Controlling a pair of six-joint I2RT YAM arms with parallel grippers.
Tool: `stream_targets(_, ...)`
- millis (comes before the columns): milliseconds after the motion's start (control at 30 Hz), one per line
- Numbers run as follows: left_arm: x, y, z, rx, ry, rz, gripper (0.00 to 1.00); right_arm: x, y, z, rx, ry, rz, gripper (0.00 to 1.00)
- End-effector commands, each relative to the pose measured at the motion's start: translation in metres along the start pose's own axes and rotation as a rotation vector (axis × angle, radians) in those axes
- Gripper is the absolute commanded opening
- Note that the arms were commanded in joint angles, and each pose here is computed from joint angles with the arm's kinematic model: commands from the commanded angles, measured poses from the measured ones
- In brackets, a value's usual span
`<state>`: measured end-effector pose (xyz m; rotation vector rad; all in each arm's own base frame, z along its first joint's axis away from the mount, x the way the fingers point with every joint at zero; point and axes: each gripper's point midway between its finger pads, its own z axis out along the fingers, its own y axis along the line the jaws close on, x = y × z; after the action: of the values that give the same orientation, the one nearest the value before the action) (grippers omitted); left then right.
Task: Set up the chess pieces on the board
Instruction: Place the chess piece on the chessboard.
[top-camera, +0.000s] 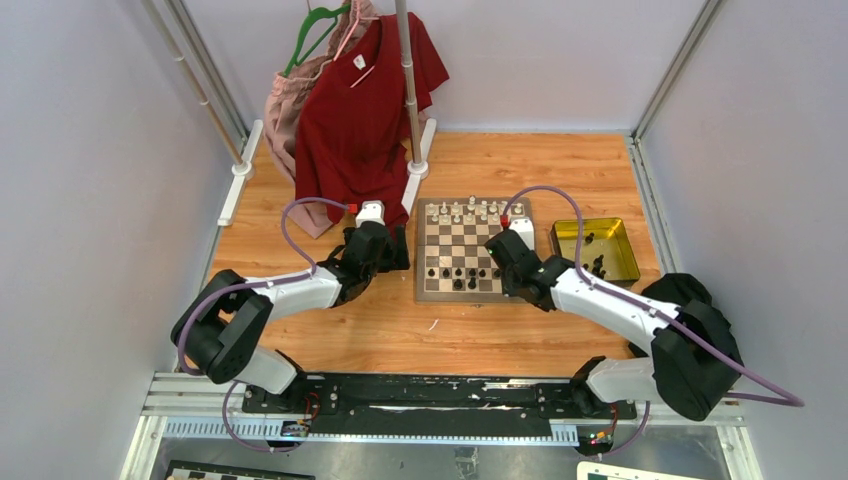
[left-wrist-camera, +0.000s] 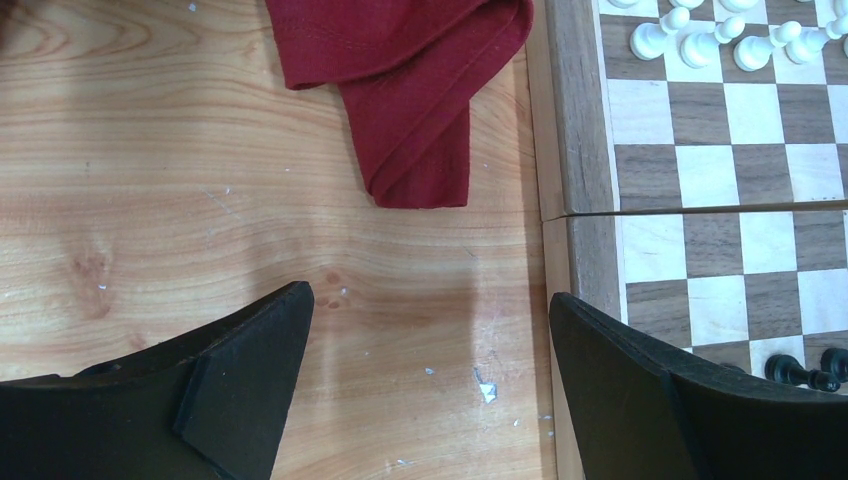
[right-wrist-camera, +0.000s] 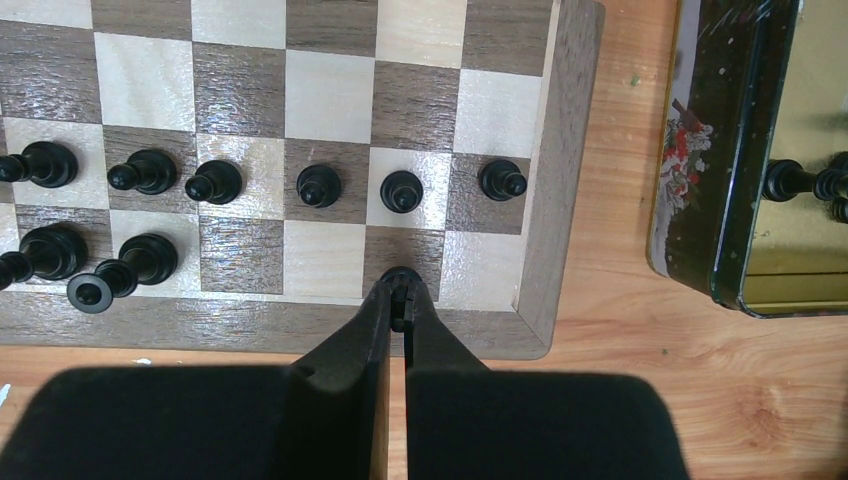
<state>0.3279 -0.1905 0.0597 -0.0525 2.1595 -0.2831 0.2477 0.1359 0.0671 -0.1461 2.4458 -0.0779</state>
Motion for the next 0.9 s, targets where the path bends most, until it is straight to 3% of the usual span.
stream_targets(0, -0.0056, -0.0034, 0.0025, 0.003, -0.025, 0.004, 0.94, -0.0041, -0.0037, 0.0045, 0.019, -0.013, 0.003, 0.0)
stream_targets(500, -0.0061, -0.0041, 0.0021, 0.006, -0.026, 0.006, 0.94, -0.0029, -0.0058, 0.0121, 0.02, 0.002, 0.015, 0.0)
stream_targets(700, -0.0053, -0.0037, 0.0021, 0.006, -0.024, 0.005, 0.94, 0.0002, -0.0049, 0.0134, 0.016, 0.012, 0.012, 0.12)
stream_targets(867, -0.0043, -0.0043, 0.0023, 0.009, -0.02, 0.005, 0.94, -0.0015, -0.0034, 0.0109, 0.001, 0.007, 0.012, 0.34)
